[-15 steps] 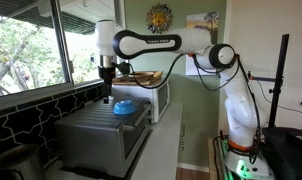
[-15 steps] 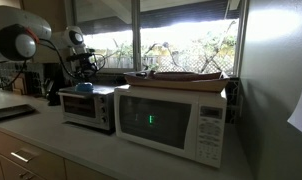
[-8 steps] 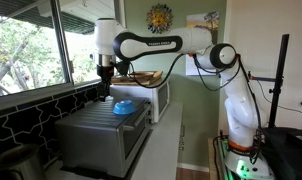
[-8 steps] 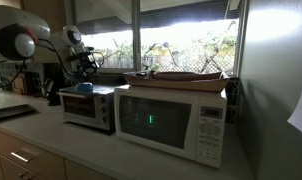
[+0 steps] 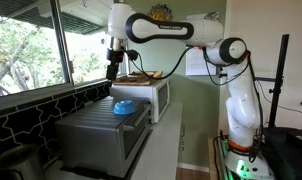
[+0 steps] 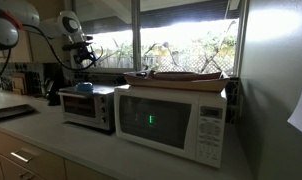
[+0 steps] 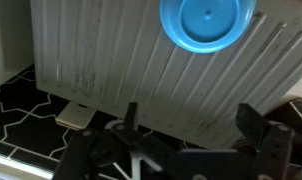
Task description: Turn the blue bowl over
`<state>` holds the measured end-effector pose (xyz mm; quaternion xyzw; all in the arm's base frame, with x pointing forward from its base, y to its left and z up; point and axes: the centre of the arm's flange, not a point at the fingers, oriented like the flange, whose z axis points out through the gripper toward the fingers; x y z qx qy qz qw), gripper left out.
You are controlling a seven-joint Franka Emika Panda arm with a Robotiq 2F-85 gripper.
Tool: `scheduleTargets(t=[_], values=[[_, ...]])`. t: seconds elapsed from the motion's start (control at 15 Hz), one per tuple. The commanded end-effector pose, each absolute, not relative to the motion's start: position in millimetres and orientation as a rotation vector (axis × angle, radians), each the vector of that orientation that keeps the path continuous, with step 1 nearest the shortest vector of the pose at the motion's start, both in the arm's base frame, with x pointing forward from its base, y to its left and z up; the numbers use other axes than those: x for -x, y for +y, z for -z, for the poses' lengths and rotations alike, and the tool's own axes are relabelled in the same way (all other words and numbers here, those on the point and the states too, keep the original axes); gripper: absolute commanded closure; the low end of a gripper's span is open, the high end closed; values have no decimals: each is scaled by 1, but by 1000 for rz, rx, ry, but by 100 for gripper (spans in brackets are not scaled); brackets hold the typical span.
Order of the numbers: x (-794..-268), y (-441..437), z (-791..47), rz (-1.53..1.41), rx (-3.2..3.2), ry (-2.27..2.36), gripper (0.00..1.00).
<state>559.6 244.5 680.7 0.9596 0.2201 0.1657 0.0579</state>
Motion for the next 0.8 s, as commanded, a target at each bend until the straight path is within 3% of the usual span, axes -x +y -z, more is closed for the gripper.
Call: scheduleTargets(t=[0.0, 0.73], values=[[-506, 208, -679, -558, -2966, 742, 0], [-440, 162, -658, -638, -2911, 895, 0]])
